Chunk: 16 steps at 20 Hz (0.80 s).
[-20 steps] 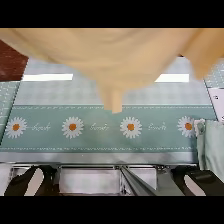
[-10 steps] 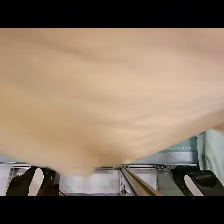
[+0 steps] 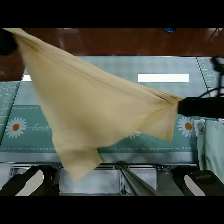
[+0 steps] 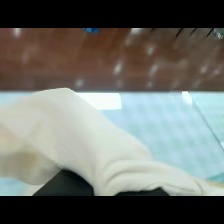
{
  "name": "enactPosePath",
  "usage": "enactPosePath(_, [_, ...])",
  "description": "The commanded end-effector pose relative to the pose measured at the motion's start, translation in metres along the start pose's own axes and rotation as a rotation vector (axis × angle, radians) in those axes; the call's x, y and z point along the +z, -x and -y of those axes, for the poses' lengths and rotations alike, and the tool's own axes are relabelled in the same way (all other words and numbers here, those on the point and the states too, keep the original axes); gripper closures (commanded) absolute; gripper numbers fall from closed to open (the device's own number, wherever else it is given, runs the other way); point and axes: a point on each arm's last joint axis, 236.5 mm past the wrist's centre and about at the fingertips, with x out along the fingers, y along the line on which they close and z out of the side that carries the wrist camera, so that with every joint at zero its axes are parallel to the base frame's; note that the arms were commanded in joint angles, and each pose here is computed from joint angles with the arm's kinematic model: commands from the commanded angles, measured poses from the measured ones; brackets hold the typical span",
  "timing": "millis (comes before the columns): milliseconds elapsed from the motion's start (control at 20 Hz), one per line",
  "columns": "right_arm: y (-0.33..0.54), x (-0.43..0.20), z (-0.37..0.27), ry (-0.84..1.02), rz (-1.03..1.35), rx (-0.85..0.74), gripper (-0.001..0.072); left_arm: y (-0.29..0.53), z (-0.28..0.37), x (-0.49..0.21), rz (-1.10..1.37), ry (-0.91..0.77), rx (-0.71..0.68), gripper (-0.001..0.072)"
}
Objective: Fold the shirts.
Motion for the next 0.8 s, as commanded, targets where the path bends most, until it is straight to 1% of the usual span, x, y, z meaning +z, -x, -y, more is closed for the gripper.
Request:
enactPosePath(0, [-0.093, 0.016, 0.044, -0.096, -0.056, -0.057, 0.0692, -0.108, -0.059, -0.07, -0.196, 0.105, 0.007, 0.0685])
enactPosePath(50, [-0.11, 0.022, 0.06, -0.155, -0.091, -0.062, 0.0692, -0.129, -0.071, -0.081, -0.236, 0.173, 0.01, 0.0686])
enactPosePath(150, [-0.14, 0.036, 0.078, -0.269, -0.146, 0.006, 0.0687, -0.159, -0.091, -0.105, -0.322, 0.349, 0.017, 0.0682])
enactPosePath(200, [-0.15, 0.047, 0.081, -0.346, -0.155, 0.065, 0.0577, -0.167, -0.096, -0.114, -0.358, 0.392, 0.014, 0.0583])
enactPosePath(250, [-0.155, 0.061, 0.082, -0.4, -0.149, 0.127, 0.0385, -0.171, -0.099, -0.121, -0.391, 0.432, 0.009, 0.0309])
enactPosePath(300, [-0.155, 0.077, 0.082, -0.444, -0.139, 0.192, 0.0299, -0.171, -0.1, -0.125, -0.422, 0.466, 0.0, 0.0196])
enactPosePath(400, [-0.135, 0.108, 0.093, -0.477, -0.091, 0.26, 0.0299, -0.151, -0.106, -0.122, -0.491, 0.463, -0.016, 0.0197])
enactPosePath(550, [-0.09, 0.128, 0.137, -0.502, 0.002, 0.233, 0.0299, -0.084, -0.146, -0.127, -0.624, 0.457, 0.081, 0.0197])
enactPosePath(650, [-0.069, 0.113, 0.169, -0.496, 0.019, 0.133, 0.0299, -0.043, -0.156, -0.124, -0.64, 0.456, 0.079, 0.0197])
enactPosePath(750, [-0.061, 0.072, 0.201, -0.469, -0.032, -0.017, 0.0299, -0.013, -0.163, -0.126, -0.596, 0.489, 0.114, 0.0197])
